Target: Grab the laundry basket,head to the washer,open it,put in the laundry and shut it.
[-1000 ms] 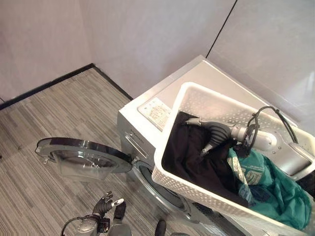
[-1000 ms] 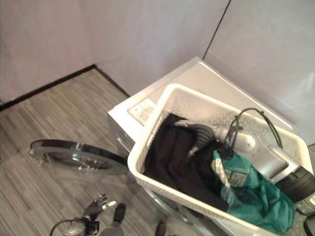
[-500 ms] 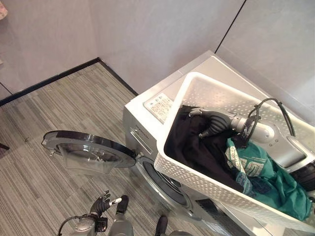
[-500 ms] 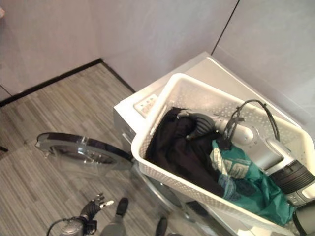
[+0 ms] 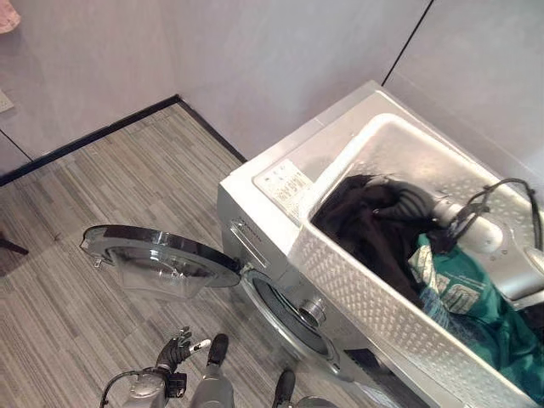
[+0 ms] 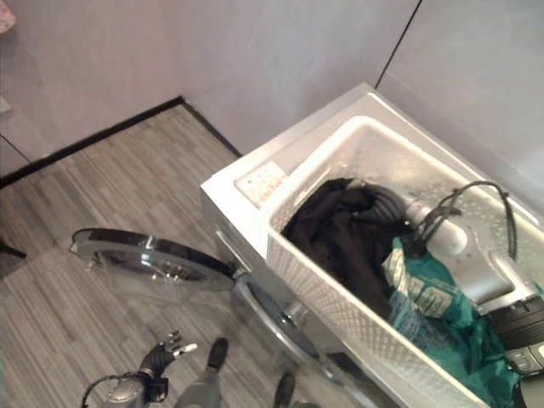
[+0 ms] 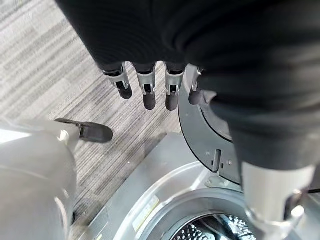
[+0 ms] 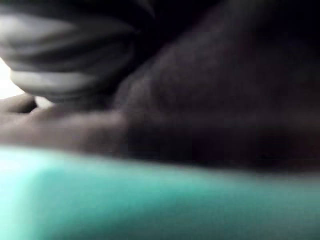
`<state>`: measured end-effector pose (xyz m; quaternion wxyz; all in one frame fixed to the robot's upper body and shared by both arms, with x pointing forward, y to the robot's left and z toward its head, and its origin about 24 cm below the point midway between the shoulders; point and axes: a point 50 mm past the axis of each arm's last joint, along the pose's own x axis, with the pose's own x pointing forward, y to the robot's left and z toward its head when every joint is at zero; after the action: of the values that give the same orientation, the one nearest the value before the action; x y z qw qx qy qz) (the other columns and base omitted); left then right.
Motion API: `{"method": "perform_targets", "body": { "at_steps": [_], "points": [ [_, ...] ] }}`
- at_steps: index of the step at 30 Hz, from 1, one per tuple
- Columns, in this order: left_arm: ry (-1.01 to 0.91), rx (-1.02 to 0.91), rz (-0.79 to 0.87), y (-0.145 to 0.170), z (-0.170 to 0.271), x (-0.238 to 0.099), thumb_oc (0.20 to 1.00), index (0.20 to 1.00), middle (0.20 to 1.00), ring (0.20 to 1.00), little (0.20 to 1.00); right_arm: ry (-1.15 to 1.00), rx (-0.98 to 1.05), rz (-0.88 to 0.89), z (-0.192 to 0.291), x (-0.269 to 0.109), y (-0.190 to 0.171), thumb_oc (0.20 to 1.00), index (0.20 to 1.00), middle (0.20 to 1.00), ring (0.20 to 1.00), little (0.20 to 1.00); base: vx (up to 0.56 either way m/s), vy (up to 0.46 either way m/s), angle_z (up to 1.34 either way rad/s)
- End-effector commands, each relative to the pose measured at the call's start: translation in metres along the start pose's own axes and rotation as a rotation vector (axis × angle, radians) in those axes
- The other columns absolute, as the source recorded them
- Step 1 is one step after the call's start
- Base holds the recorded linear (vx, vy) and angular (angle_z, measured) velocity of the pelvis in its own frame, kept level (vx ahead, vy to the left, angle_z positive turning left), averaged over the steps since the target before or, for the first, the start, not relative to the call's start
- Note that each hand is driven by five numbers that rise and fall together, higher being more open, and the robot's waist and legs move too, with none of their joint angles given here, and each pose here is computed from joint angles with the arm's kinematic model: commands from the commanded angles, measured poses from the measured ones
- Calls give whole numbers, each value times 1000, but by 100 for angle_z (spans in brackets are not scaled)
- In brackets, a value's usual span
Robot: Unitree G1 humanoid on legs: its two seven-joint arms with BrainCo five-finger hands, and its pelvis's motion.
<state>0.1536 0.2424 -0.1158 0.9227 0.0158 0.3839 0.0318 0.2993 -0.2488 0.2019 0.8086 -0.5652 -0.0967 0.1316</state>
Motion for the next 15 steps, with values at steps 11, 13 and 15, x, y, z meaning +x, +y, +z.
{"method": "perform_targets", "body": {
  "at_steps": [11,13,15],
  "points": [
    [-40,21,54,10,8,1,1000,1000,1000,1000,1000,-86,-205,-807,41,-6,-140,200,200,200,200,200,15,9,-8],
    [-40,37,50,8,9,1,1000,1000,1000,1000,1000,-72,-204,-895,45,-2,-155,200,200,200,200,200,0,0,0],
    [-40,46,54,9,9,2,1000,1000,1000,1000,1000,-43,-234,-959,47,0,-165,200,200,200,200,200,0,0,0]
  ]
}}
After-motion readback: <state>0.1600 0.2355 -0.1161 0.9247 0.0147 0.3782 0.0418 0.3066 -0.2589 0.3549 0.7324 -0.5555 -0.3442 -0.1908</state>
